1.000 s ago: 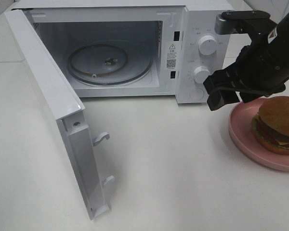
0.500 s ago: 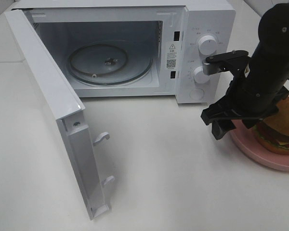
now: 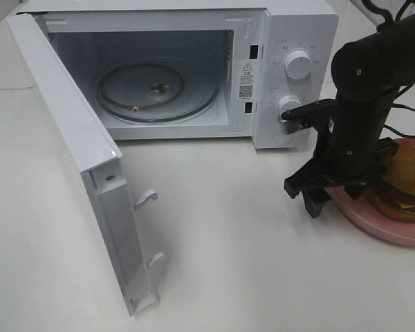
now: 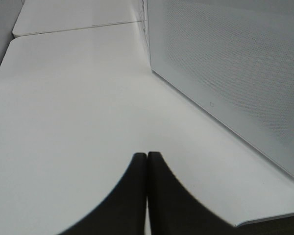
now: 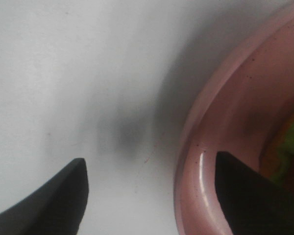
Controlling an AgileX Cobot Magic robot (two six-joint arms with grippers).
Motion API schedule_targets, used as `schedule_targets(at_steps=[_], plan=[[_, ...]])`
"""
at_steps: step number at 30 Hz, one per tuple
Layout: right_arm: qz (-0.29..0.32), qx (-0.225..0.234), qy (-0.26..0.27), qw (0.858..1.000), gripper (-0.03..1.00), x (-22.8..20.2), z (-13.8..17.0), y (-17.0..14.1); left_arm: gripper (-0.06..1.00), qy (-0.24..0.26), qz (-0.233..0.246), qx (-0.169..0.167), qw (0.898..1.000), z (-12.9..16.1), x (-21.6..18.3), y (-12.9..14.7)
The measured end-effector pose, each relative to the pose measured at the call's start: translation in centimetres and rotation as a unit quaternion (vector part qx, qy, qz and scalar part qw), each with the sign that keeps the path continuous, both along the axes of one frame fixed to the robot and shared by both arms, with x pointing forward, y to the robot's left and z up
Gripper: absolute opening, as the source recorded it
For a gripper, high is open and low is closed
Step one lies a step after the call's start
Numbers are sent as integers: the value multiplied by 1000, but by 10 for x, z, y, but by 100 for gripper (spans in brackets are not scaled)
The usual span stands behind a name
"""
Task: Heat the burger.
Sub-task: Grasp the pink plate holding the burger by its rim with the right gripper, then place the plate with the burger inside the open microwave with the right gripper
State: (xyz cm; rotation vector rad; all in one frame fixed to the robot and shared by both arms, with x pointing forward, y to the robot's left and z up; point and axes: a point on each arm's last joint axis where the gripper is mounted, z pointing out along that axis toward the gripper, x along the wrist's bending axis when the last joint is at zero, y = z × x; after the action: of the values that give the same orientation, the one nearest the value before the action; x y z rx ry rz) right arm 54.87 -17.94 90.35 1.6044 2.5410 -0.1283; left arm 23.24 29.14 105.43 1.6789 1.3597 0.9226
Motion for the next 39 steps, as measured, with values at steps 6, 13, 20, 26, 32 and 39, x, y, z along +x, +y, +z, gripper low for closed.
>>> schedule_targets(at_steps=[6,13,20,26,32,39], plan=[[1,-18,22,1000,68,1,-20,-1,0,0,0,0,1000,0,0,0],[2,-18,27,999,62,3,-25,0,0,0,0,0,1000,0,0,0],[16,-34,21,999,23,6,-25,-3,0,0,0,0,1000,0,0,0],[16,-37,28,999,7,6,-24,-4,0,0,0,0,1000,0,0,0],[23,-38,28,999,7,5,-22,-4,0,0,0,0,1000,0,0,0],[39,-32,22,998,5,-1,-16,-5,0,0,0,0,1000,0,0,0]])
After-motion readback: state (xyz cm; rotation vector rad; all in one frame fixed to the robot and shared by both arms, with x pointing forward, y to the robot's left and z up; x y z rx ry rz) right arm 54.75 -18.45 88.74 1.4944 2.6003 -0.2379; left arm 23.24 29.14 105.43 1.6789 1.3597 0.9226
